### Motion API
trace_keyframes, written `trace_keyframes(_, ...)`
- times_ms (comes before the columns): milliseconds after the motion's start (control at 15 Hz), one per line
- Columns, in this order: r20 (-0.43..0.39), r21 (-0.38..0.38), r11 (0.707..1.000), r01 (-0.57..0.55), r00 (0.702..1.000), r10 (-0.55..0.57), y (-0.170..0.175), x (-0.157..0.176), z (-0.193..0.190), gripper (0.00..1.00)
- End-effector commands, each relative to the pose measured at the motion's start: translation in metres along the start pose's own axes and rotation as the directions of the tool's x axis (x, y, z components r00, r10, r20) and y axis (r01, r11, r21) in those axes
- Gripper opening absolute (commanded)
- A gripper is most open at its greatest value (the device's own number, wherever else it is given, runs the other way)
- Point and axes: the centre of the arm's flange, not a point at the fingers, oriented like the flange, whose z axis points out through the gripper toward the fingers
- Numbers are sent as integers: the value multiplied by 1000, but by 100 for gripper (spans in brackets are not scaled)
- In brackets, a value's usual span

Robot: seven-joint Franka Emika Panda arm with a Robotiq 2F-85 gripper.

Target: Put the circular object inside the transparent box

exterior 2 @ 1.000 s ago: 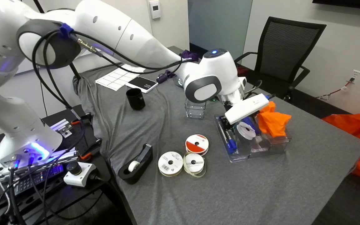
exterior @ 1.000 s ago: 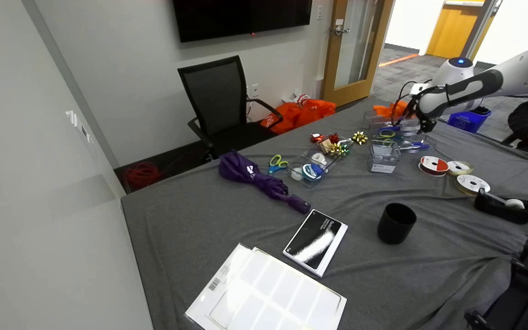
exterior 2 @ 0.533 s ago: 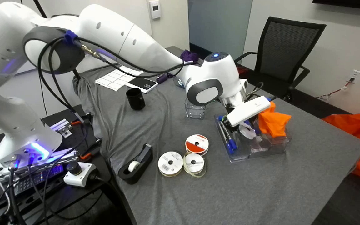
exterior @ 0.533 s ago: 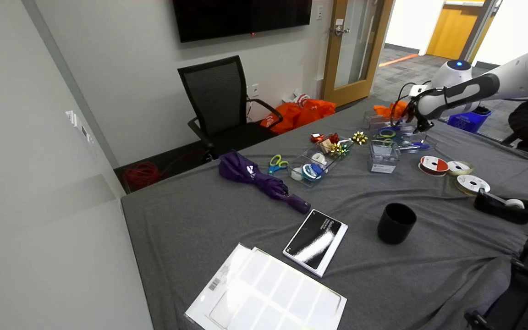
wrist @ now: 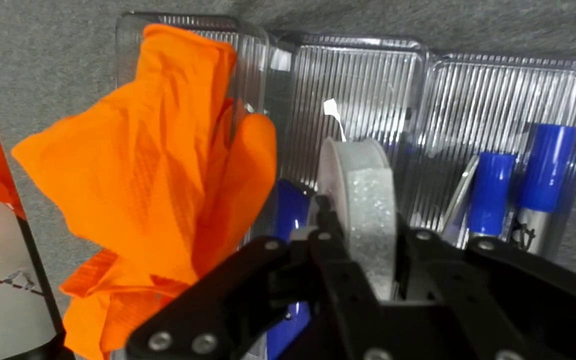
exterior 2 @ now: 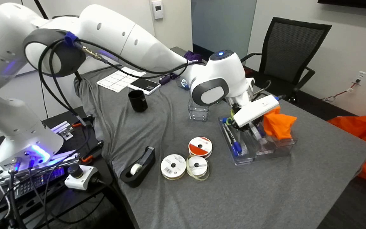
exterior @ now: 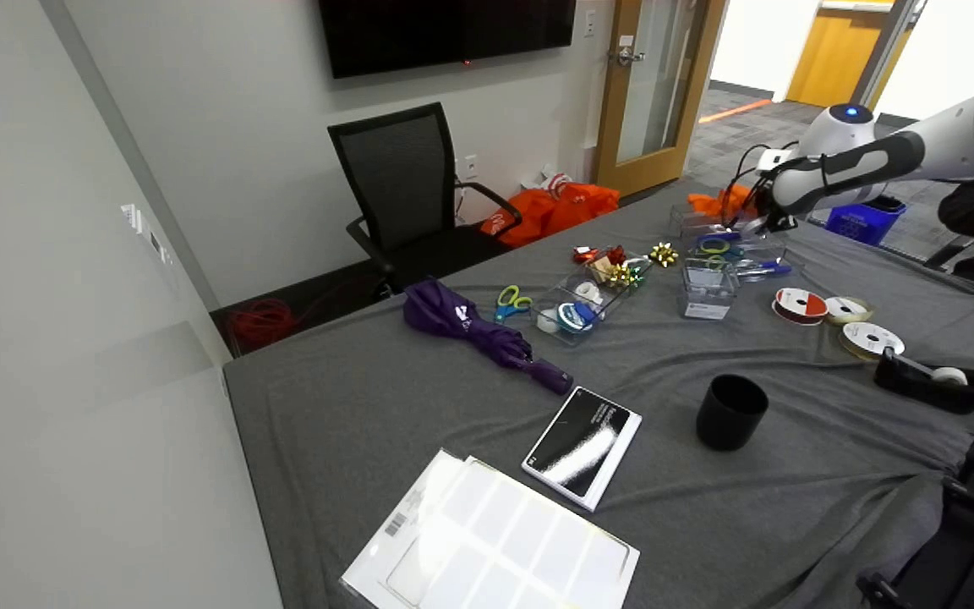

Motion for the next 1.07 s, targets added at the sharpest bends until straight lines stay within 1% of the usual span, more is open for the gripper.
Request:
trace_keyframes(0,-42,7,1000,4,999,-3,-3,-7,-28,6)
trace_keyframes(200,-52,26,1000,-16,998,17,-2,-6,-51,6)
trace_keyframes(333,-83,56,998,-32,996,36,-3,3,-76,6)
trace_keyframes(467,-126,84,996,-37,991,48,-3,19,-96,6)
trace_keyframes(533,-172,102,994,-33,984,50,-5,34,-106,6)
trace_keyframes(600,-195,118,992,-36,979,58,-5,44,-114,6)
trace_keyframes(733,-257,152,988,-8,965,48,-13,75,-130,6)
trace_keyframes(800,-274,157,987,32,962,12,-18,89,-135,6)
trace_keyframes(933,-283,150,984,97,958,-51,-26,105,-140,6)
trace_keyframes(1000,-285,155,982,105,957,-58,-28,108,-142,6)
